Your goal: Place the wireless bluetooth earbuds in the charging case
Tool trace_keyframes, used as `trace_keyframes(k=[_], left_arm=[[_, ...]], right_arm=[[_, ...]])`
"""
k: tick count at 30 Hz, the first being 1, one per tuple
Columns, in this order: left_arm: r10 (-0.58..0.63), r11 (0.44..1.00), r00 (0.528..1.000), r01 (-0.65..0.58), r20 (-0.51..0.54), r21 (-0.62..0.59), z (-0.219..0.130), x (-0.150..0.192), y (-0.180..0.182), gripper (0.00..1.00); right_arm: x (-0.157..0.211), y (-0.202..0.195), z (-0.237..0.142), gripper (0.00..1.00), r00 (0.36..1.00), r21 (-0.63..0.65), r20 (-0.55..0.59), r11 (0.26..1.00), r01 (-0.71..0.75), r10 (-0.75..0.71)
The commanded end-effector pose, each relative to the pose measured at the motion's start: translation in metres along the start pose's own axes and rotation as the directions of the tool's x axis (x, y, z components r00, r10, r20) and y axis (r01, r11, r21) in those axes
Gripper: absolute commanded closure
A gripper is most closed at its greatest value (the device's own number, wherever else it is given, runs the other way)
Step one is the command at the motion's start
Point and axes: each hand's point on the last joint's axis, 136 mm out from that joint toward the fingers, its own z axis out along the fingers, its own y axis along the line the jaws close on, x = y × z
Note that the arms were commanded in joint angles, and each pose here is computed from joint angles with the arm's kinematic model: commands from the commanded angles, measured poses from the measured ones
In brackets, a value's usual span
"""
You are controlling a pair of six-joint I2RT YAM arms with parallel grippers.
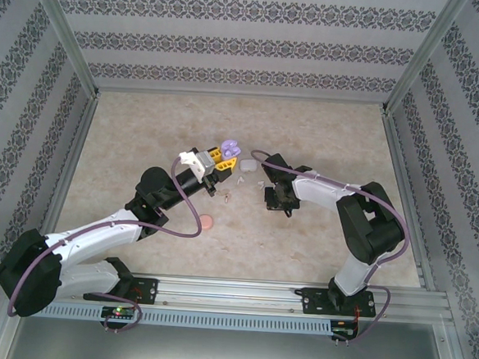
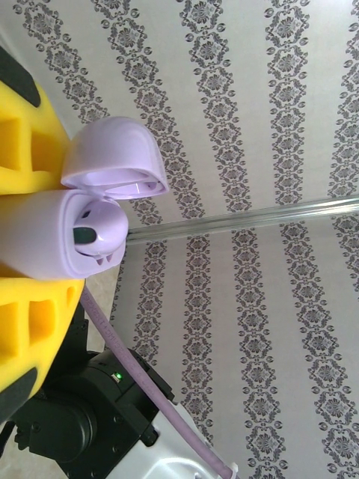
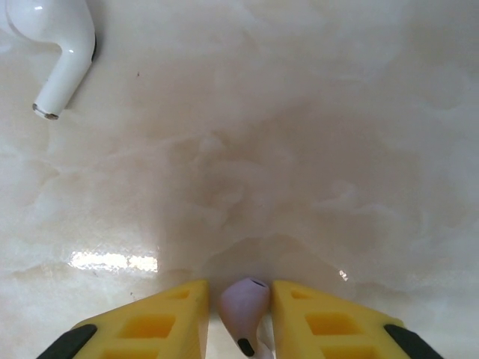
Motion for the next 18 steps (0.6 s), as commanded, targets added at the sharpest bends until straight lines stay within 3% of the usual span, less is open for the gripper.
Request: trace_keyframes(k=[1,9,18], left_arm=[[0.023,1.000,0.998,-0.023,0.054,-0.004,0.002,-0.016,0.002,1.00],[0.023,1.000,0.998,-0.023,0.055,-0.001,0.002,-0.018,0.001,1.00],[0.026,1.000,0.998,-0.027,0.059,0.011,0.004,-0.021,0.000,1.00]], right_arm=[[0.004,-0.002,0.007,0.77,1.000,0.030,-0.017,0.999,0.021,-0.020],[-0.005,0.005,-0.012,0.85,0.999,-0.019,0.039,1.000,0.005,-0.004],[-0.036,0.022,-0.084,0.86,0.976,-0.150,0.214,0.989,-0.012,0.045]])
